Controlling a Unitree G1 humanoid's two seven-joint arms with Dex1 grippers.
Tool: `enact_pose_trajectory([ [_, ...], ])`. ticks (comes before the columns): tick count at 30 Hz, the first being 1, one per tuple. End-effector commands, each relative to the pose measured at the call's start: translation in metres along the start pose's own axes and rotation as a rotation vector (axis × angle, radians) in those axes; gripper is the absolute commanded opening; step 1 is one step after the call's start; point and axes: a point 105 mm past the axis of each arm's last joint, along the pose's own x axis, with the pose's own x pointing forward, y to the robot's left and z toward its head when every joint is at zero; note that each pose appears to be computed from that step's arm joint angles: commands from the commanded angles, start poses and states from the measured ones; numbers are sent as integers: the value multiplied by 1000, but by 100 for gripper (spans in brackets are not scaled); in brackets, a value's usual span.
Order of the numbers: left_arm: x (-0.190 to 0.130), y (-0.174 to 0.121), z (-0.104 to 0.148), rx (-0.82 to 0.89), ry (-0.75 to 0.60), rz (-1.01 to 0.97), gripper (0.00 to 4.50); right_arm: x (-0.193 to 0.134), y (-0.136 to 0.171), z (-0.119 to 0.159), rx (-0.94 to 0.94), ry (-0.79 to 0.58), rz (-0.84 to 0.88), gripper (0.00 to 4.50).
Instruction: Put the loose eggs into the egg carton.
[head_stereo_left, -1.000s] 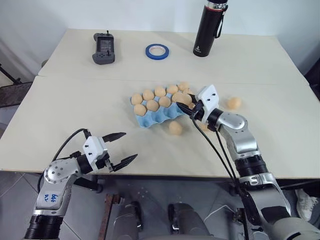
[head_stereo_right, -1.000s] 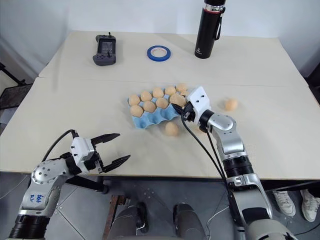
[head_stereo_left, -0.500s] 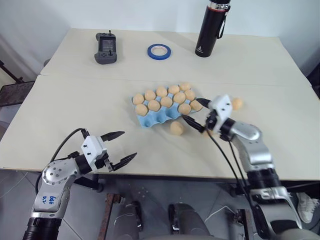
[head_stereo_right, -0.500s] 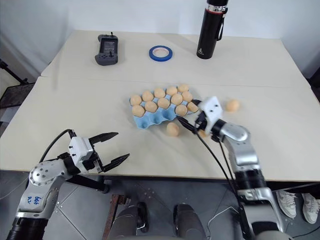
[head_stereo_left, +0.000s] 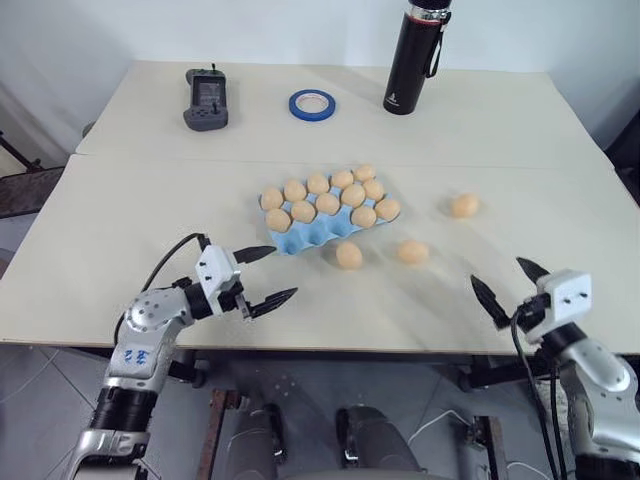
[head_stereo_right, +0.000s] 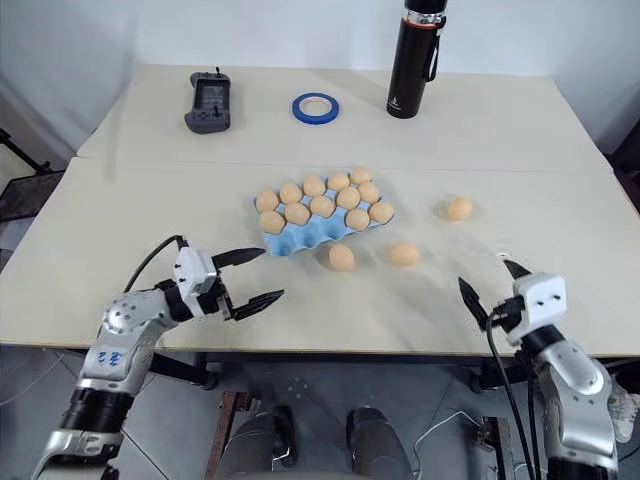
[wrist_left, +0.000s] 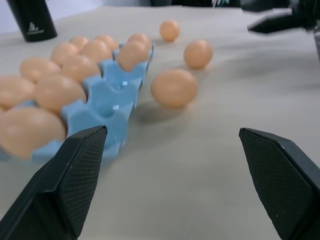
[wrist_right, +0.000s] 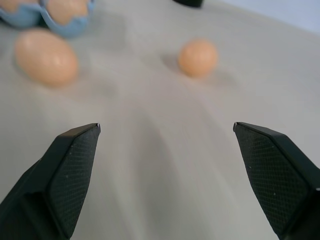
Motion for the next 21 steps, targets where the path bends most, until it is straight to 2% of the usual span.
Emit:
enact_pose_trajectory([
  [1, 4, 2, 5, 46, -18, -16, 450, 2, -9, 11, -13, -51, -61, 447],
  [12, -11, -2, 5, 55, -20, 6, 450, 80, -11, 40, 76, -65, -46, 447],
  [17, -17, -5, 5, 60, -17, 49, 450, 128, -24, 37, 122, 4, -96, 447],
  [21, -22, -5, 6, 59, -16, 89, 450, 153, -25, 42, 128, 9, -116, 447],
])
